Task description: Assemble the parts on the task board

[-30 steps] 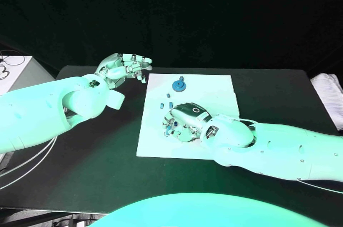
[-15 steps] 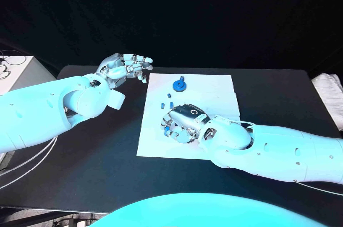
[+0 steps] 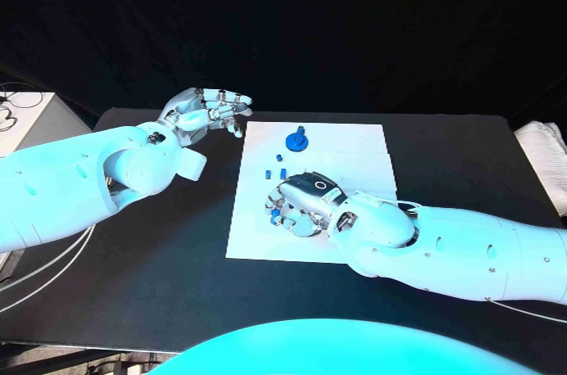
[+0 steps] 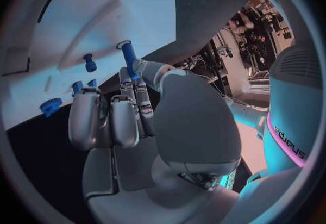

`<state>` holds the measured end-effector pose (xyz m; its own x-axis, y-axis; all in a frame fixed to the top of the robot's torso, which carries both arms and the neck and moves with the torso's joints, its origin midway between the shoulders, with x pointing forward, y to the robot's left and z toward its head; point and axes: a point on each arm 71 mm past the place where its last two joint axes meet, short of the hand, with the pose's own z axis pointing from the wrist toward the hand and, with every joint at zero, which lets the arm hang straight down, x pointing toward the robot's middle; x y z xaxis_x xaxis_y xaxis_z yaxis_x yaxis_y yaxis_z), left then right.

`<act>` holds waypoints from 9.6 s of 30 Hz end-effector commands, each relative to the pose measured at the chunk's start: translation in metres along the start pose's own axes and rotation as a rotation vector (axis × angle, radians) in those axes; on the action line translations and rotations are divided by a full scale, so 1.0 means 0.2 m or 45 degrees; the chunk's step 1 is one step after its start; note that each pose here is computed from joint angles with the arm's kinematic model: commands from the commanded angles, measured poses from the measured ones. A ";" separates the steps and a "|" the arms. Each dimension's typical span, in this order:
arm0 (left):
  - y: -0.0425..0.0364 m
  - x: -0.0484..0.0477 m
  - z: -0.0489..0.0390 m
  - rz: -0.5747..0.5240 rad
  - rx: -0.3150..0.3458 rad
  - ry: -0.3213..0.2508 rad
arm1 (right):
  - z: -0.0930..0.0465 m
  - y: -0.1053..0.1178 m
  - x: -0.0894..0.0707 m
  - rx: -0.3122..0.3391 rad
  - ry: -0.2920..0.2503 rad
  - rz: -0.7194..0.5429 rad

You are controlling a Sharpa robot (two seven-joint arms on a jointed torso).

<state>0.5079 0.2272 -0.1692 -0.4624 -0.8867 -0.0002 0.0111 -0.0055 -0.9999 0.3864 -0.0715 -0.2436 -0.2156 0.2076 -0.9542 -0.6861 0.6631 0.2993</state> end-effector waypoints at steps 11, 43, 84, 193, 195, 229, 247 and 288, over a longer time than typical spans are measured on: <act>-0.004 0.005 0.001 -0.009 0.006 0.020 | -0.04 -0.03 0.03 0.032 0.043 -0.065; 0.000 0.000 0.001 -0.008 -0.001 0.018 | -0.07 -0.02 0.03 0.035 0.076 -0.078; 0.002 -0.001 -0.003 -0.010 -0.012 0.026 | -0.04 -0.01 0.00 0.004 -0.065 0.017; 0.037 -0.016 -0.095 -0.025 -0.042 0.017 | -0.62 -0.54 -0.29 0.900 -0.032 0.491; 0.037 -0.016 -0.095 -0.025 -0.043 0.017 | -0.61 -0.52 -0.29 0.885 -0.026 0.510; 0.038 -0.012 -0.100 -0.032 -0.053 0.022 | -0.39 -0.41 -0.14 0.833 0.205 0.454; 0.040 -0.020 -0.105 -0.031 -0.063 0.022 | -0.38 -0.43 -0.13 0.863 0.256 0.355; 0.043 -0.029 -0.108 -0.007 -0.072 0.027 | -0.45 -0.37 -0.20 0.546 0.158 0.342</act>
<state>0.4921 0.2442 -0.1788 -0.4635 -0.8861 0.0038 -0.0446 0.0191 -0.9988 0.3857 -0.1996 -0.2291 -0.4301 0.3625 -0.8268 -0.1783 0.8637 0.4714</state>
